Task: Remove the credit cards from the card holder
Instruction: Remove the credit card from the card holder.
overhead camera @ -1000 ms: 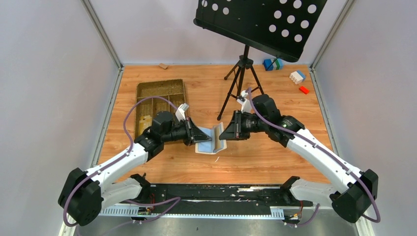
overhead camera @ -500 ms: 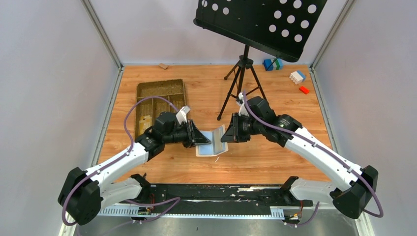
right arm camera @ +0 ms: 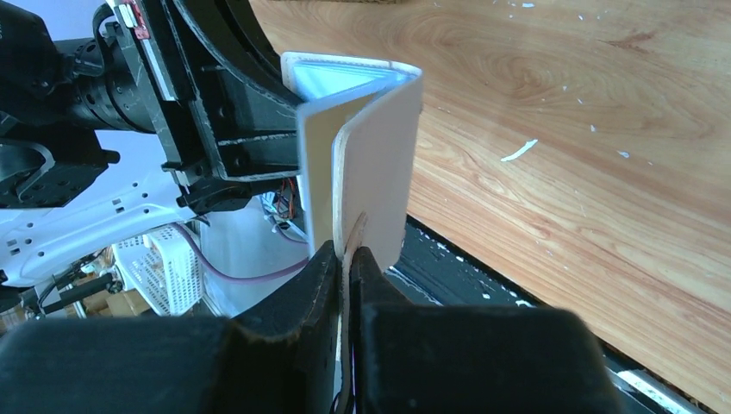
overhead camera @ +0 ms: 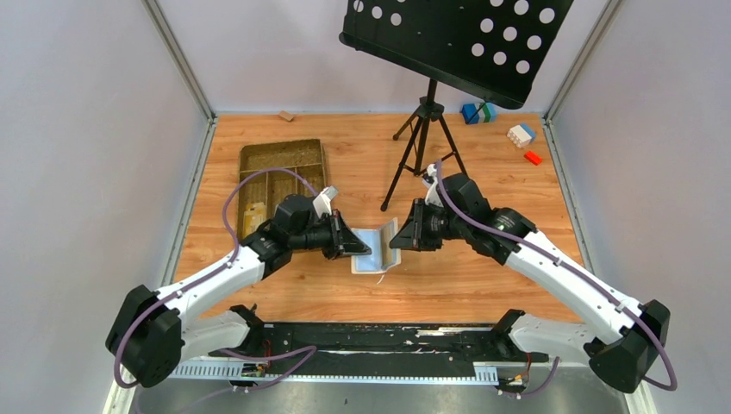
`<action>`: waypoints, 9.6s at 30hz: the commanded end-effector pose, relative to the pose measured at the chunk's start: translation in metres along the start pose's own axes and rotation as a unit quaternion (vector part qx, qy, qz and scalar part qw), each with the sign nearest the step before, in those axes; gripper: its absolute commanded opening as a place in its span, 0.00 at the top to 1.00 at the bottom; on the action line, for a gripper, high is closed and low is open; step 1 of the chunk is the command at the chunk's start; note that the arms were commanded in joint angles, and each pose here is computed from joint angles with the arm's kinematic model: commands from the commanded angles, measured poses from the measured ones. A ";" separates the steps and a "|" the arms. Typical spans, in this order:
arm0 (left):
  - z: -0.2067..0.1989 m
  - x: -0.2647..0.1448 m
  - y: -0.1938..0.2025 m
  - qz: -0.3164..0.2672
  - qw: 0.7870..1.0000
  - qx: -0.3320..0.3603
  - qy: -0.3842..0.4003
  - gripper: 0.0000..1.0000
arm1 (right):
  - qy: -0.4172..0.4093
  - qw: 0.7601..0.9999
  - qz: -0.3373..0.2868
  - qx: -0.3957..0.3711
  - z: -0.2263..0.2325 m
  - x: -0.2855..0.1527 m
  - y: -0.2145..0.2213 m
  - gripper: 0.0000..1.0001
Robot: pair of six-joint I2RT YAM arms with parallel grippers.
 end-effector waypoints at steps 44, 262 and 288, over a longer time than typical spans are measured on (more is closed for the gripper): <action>-0.023 -0.021 -0.022 -0.034 0.974 -0.031 0.222 0.33 | -0.146 0.984 -0.058 0.082 -0.003 -0.020 -0.035 1.00; -0.094 -0.003 -0.027 -0.051 0.987 0.004 0.150 0.57 | -0.233 0.967 -0.082 0.062 -0.015 -0.034 -0.042 1.00; -0.076 -0.016 -0.028 -0.061 0.980 -0.026 0.187 1.00 | -0.239 0.960 -0.095 0.110 -0.025 -0.034 -0.040 1.00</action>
Point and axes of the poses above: each gripper's point midway between its finger pads, its own x axis out along the fingers, its own z axis along the line the jaws close on, y = z × x, the point moved 8 cm from there along -x, back along the fingers, and after that the axes turned 7 degrees about -x, right-handed, at the moved point
